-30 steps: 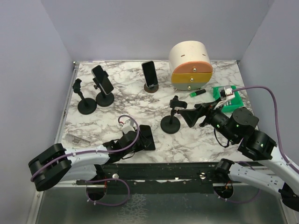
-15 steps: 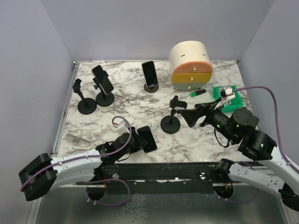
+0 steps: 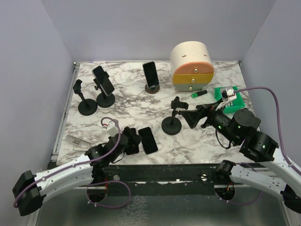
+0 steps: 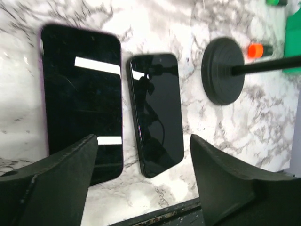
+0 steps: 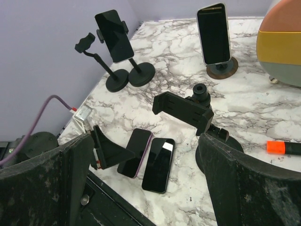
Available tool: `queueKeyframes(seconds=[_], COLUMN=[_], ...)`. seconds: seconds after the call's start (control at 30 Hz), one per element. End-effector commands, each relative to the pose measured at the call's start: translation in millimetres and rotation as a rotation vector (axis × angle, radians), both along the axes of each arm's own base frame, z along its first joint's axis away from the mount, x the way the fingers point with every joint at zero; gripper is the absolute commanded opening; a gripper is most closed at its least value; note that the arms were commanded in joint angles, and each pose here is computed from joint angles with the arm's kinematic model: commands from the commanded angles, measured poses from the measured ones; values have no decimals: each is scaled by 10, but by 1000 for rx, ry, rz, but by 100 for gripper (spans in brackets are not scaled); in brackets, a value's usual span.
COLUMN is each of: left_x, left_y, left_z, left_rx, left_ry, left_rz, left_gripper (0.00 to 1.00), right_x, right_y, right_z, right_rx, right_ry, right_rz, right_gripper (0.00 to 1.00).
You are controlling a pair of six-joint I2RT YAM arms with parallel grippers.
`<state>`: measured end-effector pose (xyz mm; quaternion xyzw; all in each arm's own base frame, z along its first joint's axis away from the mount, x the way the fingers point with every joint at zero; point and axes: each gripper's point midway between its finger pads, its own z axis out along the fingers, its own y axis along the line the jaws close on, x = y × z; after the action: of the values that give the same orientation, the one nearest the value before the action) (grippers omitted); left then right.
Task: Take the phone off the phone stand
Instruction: Place the phone at the center of the board, then adjust the phone at the center of the board.
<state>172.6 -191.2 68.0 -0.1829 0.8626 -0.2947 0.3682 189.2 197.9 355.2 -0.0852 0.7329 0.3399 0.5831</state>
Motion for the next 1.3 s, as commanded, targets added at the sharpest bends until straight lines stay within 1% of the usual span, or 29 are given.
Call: queueKeyframes(seconds=[0.0, 0.07, 0.37, 0.5, 0.57, 0.8, 1.27], left_x=[165, 192, 319, 363, 364, 353, 485], left_y=[352, 418, 478, 452, 378, 120, -29], left_z=[214, 224, -101, -106, -125, -233, -135], left_rx=[39, 48, 89, 91, 79, 74, 78], left_ry=[-50, -47, 81, 68, 68, 101, 57], left_rz=[148, 167, 130, 116, 77, -64, -122], left_gripper=[83, 87, 91, 93, 93, 90, 88], right_x=[14, 10, -5, -19, -11, 0, 23], right_y=[-18, -3, 45, 28, 21, 46, 28], right_z=[-105, -110, -110, -105, -121, -150, -214], right_rx=[-19, -17, -10, -7, -10, -18, -31], right_ry=[20, 19, 21, 19, 20, 25, 33], right_rz=[-14, -7, 16, 16, 10, 14, -3], right_gripper=[98, 98, 98, 98, 98, 98, 98])
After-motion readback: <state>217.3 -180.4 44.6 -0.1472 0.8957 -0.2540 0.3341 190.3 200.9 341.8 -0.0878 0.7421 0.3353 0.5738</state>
